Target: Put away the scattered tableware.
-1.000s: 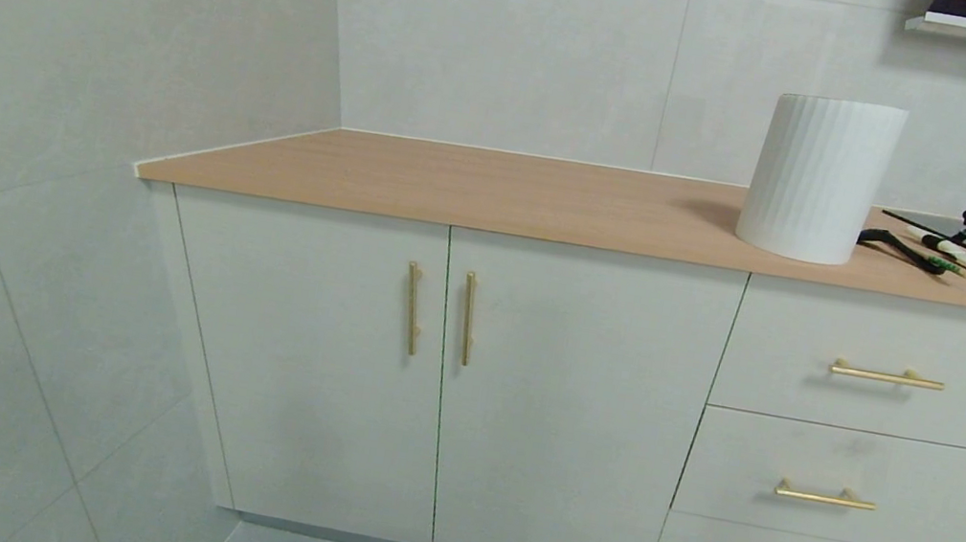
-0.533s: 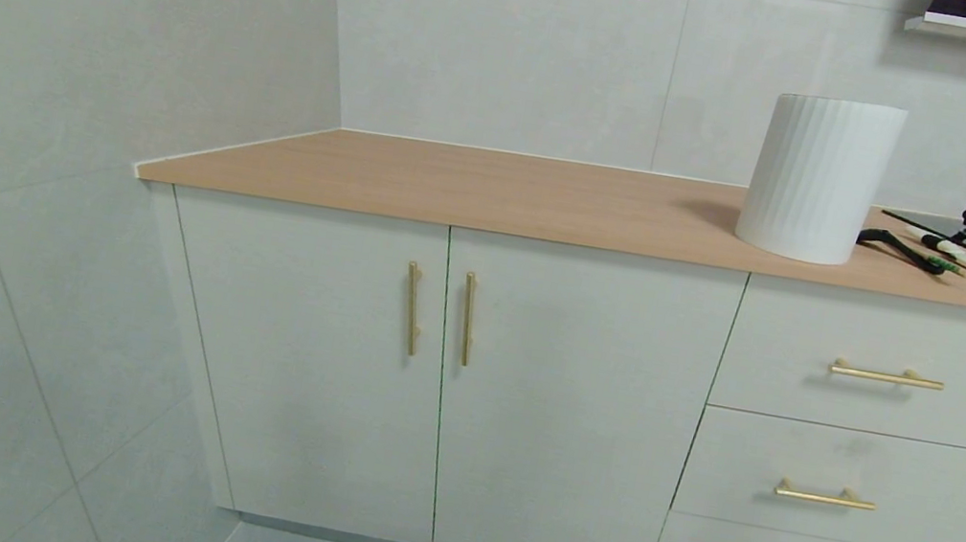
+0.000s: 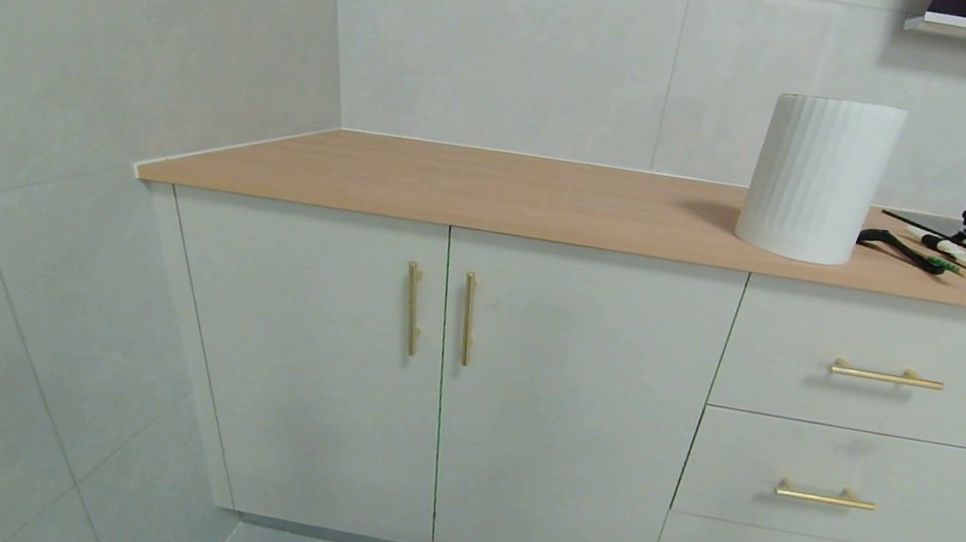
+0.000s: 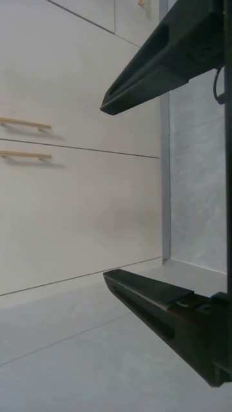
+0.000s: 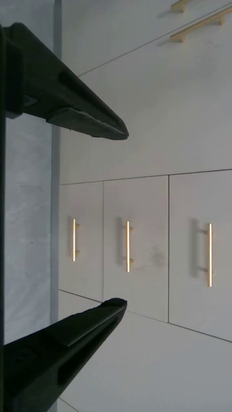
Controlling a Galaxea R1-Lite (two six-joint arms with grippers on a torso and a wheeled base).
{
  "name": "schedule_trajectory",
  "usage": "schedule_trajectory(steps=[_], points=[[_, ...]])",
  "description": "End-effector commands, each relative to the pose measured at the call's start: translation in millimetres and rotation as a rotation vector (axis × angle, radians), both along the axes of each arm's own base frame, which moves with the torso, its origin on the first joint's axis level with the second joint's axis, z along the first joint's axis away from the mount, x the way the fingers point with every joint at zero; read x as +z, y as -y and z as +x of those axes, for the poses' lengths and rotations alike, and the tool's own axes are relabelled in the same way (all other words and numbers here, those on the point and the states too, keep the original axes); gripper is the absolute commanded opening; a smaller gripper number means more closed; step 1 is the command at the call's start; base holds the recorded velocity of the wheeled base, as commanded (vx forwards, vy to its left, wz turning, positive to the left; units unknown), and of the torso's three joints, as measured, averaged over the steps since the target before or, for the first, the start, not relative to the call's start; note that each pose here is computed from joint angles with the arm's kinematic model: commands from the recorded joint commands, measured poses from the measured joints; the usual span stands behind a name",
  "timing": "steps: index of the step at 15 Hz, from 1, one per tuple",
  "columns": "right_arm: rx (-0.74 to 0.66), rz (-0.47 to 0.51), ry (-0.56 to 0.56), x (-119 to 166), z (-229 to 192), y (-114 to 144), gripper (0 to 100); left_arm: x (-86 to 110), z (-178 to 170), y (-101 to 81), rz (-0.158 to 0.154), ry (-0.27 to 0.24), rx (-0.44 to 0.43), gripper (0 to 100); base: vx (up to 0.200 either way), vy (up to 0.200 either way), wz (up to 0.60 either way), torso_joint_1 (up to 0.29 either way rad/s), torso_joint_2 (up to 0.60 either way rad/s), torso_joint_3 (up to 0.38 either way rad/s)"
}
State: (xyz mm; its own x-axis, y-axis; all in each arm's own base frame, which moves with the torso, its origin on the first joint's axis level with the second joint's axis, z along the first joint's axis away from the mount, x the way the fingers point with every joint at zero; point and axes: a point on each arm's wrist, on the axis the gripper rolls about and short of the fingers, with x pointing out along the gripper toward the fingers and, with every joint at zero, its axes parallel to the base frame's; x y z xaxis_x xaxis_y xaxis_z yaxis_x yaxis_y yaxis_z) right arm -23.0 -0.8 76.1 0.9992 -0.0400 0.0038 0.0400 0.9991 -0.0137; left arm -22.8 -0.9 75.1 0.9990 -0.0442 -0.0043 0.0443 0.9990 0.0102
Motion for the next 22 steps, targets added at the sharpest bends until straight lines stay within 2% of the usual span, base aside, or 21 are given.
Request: schedule_trajectory(steps=[1,14,22], points=[[0.0,0.0,-0.002,0.0,0.2,0.0,100,-0.1,0.0,0.0,0.0,0.0,0.0,100,0.0,0.0,0.0,0.0,0.0,0.0],[0.0,0.006,-0.002,0.0,0.2,0.0,100,0.1,0.0,0.0,0.0,0.001,0.0,100,0.0,-0.2,0.0,0.003,0.0,0.001],[-0.001,0.008,-0.002,0.0,0.2,0.0,100,0.1,0.0,0.0,-0.001,0.001,0.0,100,0.025,0.0,0.0,0.001,0.0,0.0]])
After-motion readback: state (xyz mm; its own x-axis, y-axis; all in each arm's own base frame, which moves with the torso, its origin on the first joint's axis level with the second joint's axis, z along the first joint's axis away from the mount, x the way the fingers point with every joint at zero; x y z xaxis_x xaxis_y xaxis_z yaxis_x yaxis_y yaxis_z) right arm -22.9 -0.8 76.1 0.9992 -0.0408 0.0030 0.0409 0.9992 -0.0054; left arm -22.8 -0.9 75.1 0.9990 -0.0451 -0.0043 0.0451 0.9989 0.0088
